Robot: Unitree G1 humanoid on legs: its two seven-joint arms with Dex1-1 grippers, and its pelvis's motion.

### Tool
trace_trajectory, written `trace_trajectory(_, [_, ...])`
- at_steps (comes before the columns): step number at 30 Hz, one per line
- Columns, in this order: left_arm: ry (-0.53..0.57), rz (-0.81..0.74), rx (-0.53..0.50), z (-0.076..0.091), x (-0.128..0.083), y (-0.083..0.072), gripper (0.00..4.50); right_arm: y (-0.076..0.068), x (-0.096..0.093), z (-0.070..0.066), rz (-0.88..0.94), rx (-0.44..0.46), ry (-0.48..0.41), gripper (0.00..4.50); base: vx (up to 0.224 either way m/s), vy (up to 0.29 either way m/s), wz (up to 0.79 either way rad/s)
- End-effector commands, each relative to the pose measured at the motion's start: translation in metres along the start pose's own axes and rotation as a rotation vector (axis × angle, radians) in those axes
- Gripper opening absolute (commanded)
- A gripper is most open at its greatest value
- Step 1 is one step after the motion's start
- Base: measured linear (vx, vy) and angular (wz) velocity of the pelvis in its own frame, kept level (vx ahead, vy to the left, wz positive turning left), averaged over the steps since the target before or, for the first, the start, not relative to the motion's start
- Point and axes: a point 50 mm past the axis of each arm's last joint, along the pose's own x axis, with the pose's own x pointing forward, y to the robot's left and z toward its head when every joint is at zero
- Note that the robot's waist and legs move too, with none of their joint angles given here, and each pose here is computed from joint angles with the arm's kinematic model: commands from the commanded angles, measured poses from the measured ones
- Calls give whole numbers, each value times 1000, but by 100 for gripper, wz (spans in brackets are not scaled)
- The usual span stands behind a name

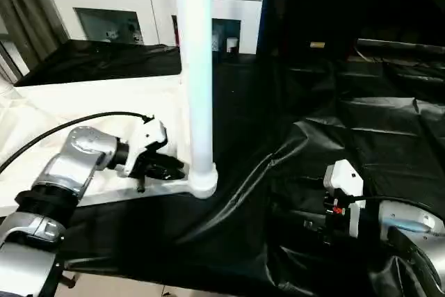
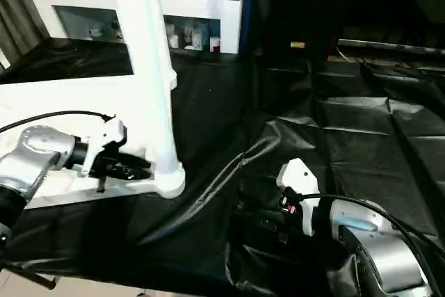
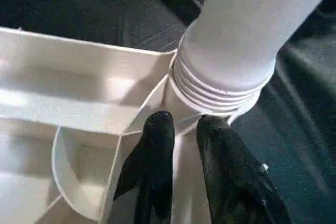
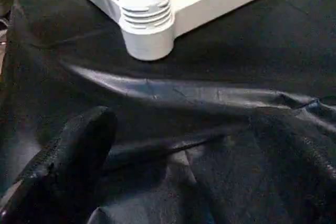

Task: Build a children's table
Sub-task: Rotate leg to tighten

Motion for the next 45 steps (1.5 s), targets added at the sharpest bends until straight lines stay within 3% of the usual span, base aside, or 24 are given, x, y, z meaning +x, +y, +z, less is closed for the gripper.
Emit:
trace_trajectory(1, [-15, -23, -35, -1, 0, -1, 130, -3, -1, 5, 1, -25, -11, 450, 0, 0, 0])
trace_trajectory(10, [18, -84, -52, -3, -9, -10, 184, -4, 0, 5, 1, -26, -10, 450, 0, 0, 0])
trace_trajectory(12, [44, -86, -43, -6, -9, -11, 211, -4, 0, 4, 0, -25, -9, 450, 0, 0, 0])
trace_trajectory(15, [53, -69, -39, -11, -3, -11, 215, -4, 1, 3, 0, -28, -3, 450, 0, 0, 0])
trace_trajectory(17, [47, -13, -8, -12, 1, -7, 255, -3, 2, 3, 3, -31, -1, 450, 0, 0, 0])
trace_trajectory(20, [47, 46, 21, -13, 4, -1, 259, -3, 1, 2, 5, -35, 7, 450, 0, 0, 0])
trace_trajectory(29, [60, 13, -9, -17, 4, -4, 259, -2, -1, 1, 6, -35, 12, 450, 0, 0, 0])
trace_trajectory(30, [59, 15, -6, -18, 4, -3, 240, -2, -1, 1, 6, -35, 12, 450, 0, 0, 0])
trace_trajectory(33, [55, 8, -20, -22, -1, -4, 240, -2, -1, 1, 10, -35, 13, 450, 0, 0, 0])
trace_trajectory(34, [55, 7, -21, -22, -1, -4, 211, -2, -1, 1, 10, -35, 13, 450, 0, 0, 0])
trace_trajectory(45, [60, 1, -52, -34, -12, -10, 126, -3, 1, 1, 23, -41, 19, 450, 0, 0, 0])
